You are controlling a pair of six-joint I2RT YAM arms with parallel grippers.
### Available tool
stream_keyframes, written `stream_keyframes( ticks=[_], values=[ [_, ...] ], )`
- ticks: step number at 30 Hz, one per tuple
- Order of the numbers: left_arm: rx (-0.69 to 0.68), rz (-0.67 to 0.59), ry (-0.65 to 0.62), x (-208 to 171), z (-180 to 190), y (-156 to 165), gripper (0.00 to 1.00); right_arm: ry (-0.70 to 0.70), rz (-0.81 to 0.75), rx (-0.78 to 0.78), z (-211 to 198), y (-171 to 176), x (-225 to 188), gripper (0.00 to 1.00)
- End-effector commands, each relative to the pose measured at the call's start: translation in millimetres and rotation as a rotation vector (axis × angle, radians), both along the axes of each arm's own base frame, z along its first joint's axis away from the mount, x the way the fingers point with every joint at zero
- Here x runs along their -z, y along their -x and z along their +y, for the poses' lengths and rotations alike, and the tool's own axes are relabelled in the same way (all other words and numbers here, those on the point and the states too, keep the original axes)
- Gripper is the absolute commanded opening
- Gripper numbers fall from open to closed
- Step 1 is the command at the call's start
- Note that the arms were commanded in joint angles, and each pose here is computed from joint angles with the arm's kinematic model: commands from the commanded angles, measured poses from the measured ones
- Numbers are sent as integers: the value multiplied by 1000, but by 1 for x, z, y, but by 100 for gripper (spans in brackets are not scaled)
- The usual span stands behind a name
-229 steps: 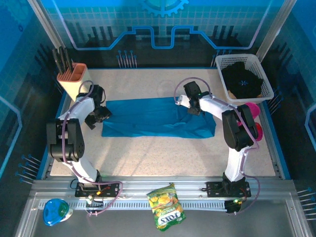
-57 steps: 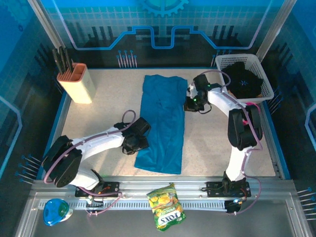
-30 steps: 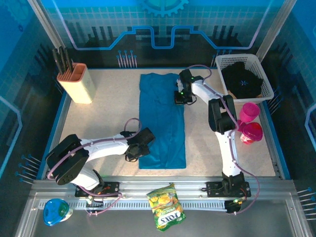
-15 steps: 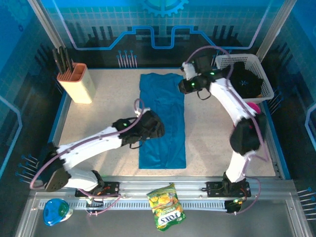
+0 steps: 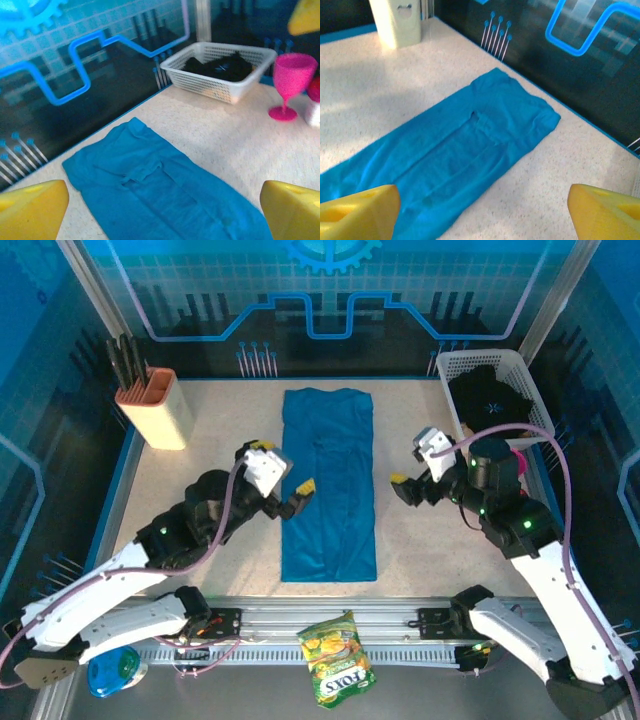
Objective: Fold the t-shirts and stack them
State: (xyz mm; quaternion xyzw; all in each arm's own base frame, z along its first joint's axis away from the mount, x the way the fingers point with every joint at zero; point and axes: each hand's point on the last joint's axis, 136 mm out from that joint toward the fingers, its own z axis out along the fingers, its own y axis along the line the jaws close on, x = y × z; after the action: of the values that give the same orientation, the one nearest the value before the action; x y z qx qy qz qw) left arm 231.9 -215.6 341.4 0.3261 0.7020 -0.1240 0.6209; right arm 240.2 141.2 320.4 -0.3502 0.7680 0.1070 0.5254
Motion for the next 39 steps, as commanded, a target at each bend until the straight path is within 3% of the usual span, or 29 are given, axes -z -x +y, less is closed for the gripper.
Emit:
stream_keyframes(
  ticks=[1, 6, 12, 16, 21, 26, 39],
  values=[
    [317, -135, -297, 32, -14, 40, 99, 83, 11, -156, 8, 37, 12, 86],
    [428, 3, -551, 93, 5, 64, 99, 307, 54, -410, 17, 84, 62, 83],
    [533, 94, -729, 141, 11, 86, 99, 554, 191, -548, 28, 103, 134, 84],
    [617, 162, -817, 176, 5, 99, 96, 651, 255, -583, 40, 107, 175, 85],
    [722, 249, -950, 227, -1, 117, 92, 671, 277, -655, 67, 112, 208, 82],
    [780, 296, -1000, 259, -2, 123, 88, 722, 343, -715, 77, 114, 240, 73],
    [850, 362, -1048, 308, -8, 124, 79, 840, 536, -761, 73, 122, 292, 63]
  ],
)
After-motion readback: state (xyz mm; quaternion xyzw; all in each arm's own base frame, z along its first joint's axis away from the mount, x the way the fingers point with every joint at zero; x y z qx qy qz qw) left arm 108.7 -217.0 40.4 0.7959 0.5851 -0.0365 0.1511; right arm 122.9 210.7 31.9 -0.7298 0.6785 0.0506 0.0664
